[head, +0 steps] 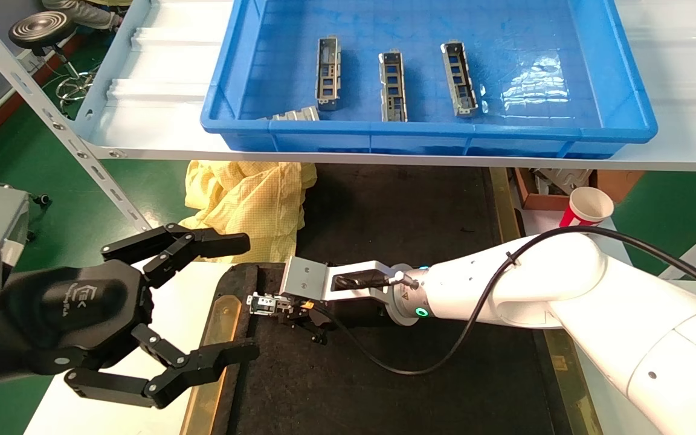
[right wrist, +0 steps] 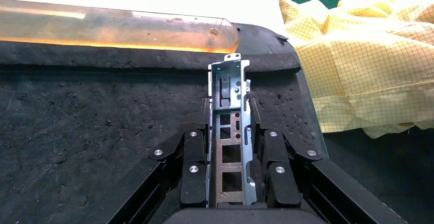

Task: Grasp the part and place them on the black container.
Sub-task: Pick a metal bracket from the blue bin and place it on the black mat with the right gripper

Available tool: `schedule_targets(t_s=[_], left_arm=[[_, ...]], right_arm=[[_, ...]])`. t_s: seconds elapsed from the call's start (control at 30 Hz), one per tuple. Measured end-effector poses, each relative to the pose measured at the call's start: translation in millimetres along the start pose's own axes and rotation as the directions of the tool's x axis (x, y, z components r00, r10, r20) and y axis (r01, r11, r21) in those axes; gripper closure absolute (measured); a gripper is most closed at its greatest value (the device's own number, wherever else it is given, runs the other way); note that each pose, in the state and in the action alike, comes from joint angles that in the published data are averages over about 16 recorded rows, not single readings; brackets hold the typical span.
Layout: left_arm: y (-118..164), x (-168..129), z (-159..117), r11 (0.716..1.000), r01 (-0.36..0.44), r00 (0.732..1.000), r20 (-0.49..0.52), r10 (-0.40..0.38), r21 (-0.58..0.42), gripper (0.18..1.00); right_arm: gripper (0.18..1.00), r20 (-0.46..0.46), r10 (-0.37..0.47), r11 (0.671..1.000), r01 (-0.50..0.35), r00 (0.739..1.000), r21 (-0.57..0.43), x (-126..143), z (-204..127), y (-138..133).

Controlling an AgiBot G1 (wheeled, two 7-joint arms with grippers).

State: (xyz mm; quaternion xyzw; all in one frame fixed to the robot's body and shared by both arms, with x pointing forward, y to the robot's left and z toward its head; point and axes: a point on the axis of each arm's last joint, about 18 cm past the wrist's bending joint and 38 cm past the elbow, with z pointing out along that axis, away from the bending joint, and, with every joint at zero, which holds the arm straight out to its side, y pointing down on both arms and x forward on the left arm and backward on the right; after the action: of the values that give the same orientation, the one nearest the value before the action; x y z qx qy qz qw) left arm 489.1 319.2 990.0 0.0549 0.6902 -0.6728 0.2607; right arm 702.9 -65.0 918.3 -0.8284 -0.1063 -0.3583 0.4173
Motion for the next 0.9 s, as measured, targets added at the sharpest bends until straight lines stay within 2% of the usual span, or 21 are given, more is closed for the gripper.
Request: schedule_targets(t_s=[0.53, 0.9], left_arm=[[0.0, 0.0, 0.0, 1.0, 0.0, 1.0, 0.0, 0.0, 0.0, 0.184], [0.0, 0.0, 0.0, 1.0, 0.0, 1.0, 0.0, 0.0, 0.0, 0.184]], right_arm=[[0.836, 0.008, -0.004, 1.0, 0.004, 1.0, -0.004, -4.9, 3.8, 0.7], [0.759, 0.0, -0.032, 0.999, 0.032, 0.999, 0.018, 3.7, -2.4, -7.9]])
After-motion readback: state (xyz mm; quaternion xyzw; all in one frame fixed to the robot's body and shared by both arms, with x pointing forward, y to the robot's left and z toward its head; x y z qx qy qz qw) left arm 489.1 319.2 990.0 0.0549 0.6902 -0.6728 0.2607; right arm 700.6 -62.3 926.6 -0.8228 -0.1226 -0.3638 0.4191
